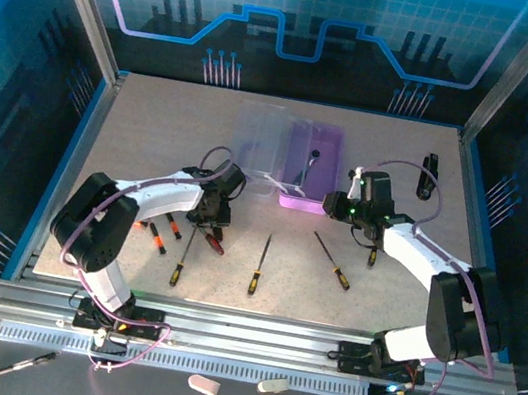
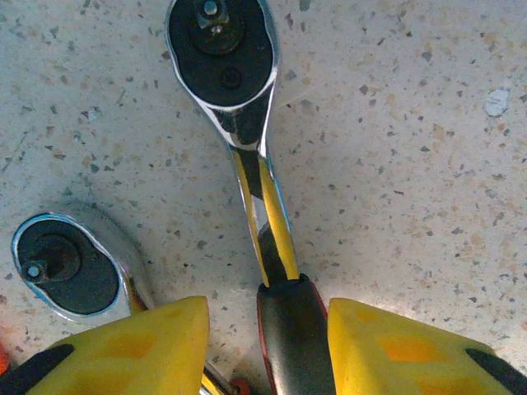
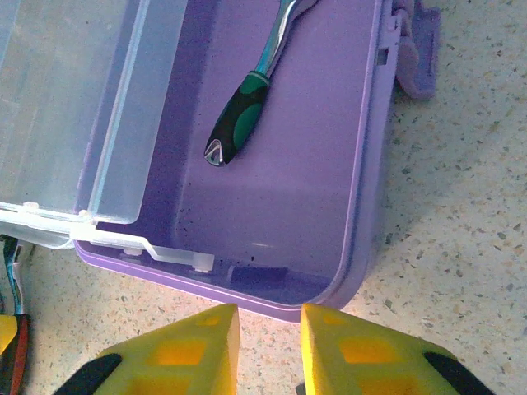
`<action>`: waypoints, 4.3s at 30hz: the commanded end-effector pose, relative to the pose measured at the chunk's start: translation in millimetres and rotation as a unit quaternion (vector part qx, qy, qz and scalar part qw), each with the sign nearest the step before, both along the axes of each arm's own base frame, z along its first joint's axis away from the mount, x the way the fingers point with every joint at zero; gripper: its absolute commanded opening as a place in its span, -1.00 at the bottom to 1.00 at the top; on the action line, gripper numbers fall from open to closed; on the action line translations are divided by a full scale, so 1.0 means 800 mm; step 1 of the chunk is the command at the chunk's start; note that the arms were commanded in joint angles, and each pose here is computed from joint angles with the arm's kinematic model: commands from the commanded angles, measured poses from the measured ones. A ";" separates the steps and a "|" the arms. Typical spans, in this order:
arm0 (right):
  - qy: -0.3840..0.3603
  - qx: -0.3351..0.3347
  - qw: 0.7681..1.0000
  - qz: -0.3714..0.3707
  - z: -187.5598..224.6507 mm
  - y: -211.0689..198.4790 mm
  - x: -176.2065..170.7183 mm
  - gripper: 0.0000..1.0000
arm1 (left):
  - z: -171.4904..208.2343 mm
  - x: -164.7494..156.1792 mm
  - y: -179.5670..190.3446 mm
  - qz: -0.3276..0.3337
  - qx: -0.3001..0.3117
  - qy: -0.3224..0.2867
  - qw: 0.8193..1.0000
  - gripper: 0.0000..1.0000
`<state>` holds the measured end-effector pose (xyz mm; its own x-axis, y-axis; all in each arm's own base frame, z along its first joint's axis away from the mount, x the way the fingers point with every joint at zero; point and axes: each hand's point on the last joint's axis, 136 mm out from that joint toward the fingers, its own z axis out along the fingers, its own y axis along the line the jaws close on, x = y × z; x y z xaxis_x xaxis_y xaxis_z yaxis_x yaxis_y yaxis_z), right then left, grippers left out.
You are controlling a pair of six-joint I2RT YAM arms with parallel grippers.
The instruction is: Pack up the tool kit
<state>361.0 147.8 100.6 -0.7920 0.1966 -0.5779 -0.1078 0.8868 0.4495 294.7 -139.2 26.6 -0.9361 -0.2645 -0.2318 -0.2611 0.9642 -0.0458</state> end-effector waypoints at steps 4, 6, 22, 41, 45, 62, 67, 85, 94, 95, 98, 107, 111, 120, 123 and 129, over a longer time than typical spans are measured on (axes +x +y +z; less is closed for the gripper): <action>-0.006 0.013 1.000 -0.002 0.002 0.001 0.007 -0.47 | -0.004 0.010 -0.009 -0.012 0.003 -0.003 1.000 -0.27; -0.007 0.012 1.000 -0.003 0.003 0.000 0.007 -0.46 | -0.004 0.011 -0.008 -0.010 0.003 -0.009 1.000 -0.28; -0.010 0.013 1.000 -0.004 0.006 -0.001 0.006 -0.47 | -0.030 0.001 -0.008 0.003 0.000 0.011 1.000 -0.46; -0.017 0.008 1.000 -0.005 0.012 -0.004 0.006 -0.47 | 0.033 0.028 -0.014 -0.001 -0.032 -0.086 0.996 -0.69; -0.019 0.006 1.000 -0.007 0.014 -0.006 0.005 -0.46 | 0.053 0.030 -0.009 0.002 -0.033 -0.110 0.993 -0.70; -0.022 0.010 1.000 -0.009 0.016 -0.007 0.005 -0.46 | 0.061 0.014 0.014 0.016 -0.023 -0.113 0.993 -0.71; -0.021 0.012 1.000 -0.007 0.016 -0.006 0.005 -0.46 | 0.067 0.008 0.021 0.018 -0.029 -0.121 0.992 -0.68; -0.024 0.016 1.000 -0.006 0.020 -0.005 0.004 -0.44 | -0.007 -0.018 -0.030 -0.010 -0.007 -0.001 1.000 -0.30; -0.025 0.017 1.000 -0.006 0.021 -0.005 0.004 -0.44 | -0.027 -0.015 -0.054 -0.040 -0.040 0.007 0.998 -0.40; -0.025 0.016 1.000 -0.006 0.021 -0.005 0.004 -0.44 | -0.028 -0.014 -0.055 -0.039 -0.042 0.006 0.998 -0.44; -0.025 0.014 1.000 -0.007 0.021 -0.006 0.004 -0.44 | -0.032 -0.015 -0.055 -0.037 -0.044 0.007 0.998 -0.54; -0.026 0.012 1.000 -0.009 0.021 -0.007 0.003 -0.44 | -0.019 -0.018 -0.042 -0.033 -0.032 -0.016 0.999 -0.71; -0.027 0.013 1.000 -0.009 0.022 -0.008 0.004 -0.44 | 0.010 -0.012 -0.041 -0.030 -0.044 -0.048 0.997 -0.72; -0.033 0.012 0.999 -0.008 0.028 -0.008 0.004 -0.44 | 0.070 -0.005 -0.043 -0.055 -0.064 -0.103 0.991 -0.73; -0.038 0.010 0.999 -0.007 0.032 -0.007 0.004 -0.44 | 0.081 -0.007 -0.044 -0.064 -0.068 -0.107 0.990 -0.73; -0.050 0.021 0.998 0.030 0.048 0.013 0.003 -0.37 | 0.115 -0.011 -0.034 -0.072 -0.068 -0.142 0.985 -0.73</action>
<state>361.5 147.6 118.4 -0.7629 0.2040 -0.6135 -0.1362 0.8769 0.4610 282.3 -169.3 87.5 -0.9000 -0.2021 -0.3862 -0.1218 0.9673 -0.2225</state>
